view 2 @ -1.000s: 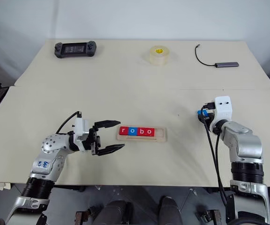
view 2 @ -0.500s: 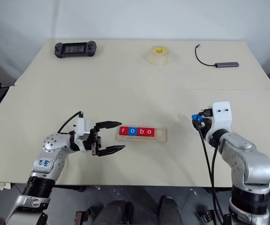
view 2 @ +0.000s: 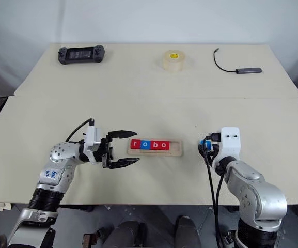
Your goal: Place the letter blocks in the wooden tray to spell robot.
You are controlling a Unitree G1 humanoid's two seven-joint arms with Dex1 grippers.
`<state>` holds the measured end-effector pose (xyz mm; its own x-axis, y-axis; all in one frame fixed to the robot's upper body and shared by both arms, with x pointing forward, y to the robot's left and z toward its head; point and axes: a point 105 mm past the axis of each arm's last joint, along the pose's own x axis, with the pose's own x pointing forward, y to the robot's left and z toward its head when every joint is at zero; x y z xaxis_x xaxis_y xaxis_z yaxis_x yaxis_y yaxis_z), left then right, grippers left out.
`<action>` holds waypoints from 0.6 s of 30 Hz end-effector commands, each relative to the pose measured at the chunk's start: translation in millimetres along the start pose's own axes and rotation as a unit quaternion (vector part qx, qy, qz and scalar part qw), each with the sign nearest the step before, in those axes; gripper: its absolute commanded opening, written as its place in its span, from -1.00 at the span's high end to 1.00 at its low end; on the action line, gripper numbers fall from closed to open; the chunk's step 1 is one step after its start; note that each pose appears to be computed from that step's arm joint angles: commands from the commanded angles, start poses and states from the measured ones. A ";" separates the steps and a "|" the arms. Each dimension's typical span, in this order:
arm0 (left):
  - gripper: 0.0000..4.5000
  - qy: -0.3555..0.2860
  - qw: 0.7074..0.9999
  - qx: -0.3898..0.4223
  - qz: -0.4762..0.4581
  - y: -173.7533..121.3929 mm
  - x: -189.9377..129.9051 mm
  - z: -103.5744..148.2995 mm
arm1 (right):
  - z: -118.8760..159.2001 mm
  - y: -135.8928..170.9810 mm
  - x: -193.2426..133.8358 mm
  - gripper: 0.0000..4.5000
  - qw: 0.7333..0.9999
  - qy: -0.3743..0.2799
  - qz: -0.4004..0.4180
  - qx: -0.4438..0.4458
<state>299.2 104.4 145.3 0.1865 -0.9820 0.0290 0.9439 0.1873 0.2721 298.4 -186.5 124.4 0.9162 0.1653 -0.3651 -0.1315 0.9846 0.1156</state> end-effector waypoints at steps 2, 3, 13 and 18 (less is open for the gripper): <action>-1.00 -0.002 1.000 0.014 0.010 -0.9 -5.1 3.7 | 6.5 4.4 -4.2 -0.83 0.998 0.011 0.047 -0.027; -1.00 -0.002 1.000 0.014 0.012 -1.1 -5.4 3.5 | 7.9 3.8 -5.1 -0.83 0.997 0.016 0.060 -0.039; -1.00 -0.004 0.999 0.017 0.028 -1.0 -6.4 3.5 | 30.0 -16.0 -5.2 -0.83 0.934 0.045 0.239 -0.261; -1.00 -0.004 0.999 0.021 0.032 -1.2 -7.1 4.9 | 28.7 -27.9 8.5 -0.83 0.892 0.074 0.305 -0.326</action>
<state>299.0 111.3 140.3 0.2505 -0.9673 0.0406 0.9314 0.2522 0.2625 317.8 -209.5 141.2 0.5658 0.6334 -0.5278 -0.8008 0.5746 -0.1689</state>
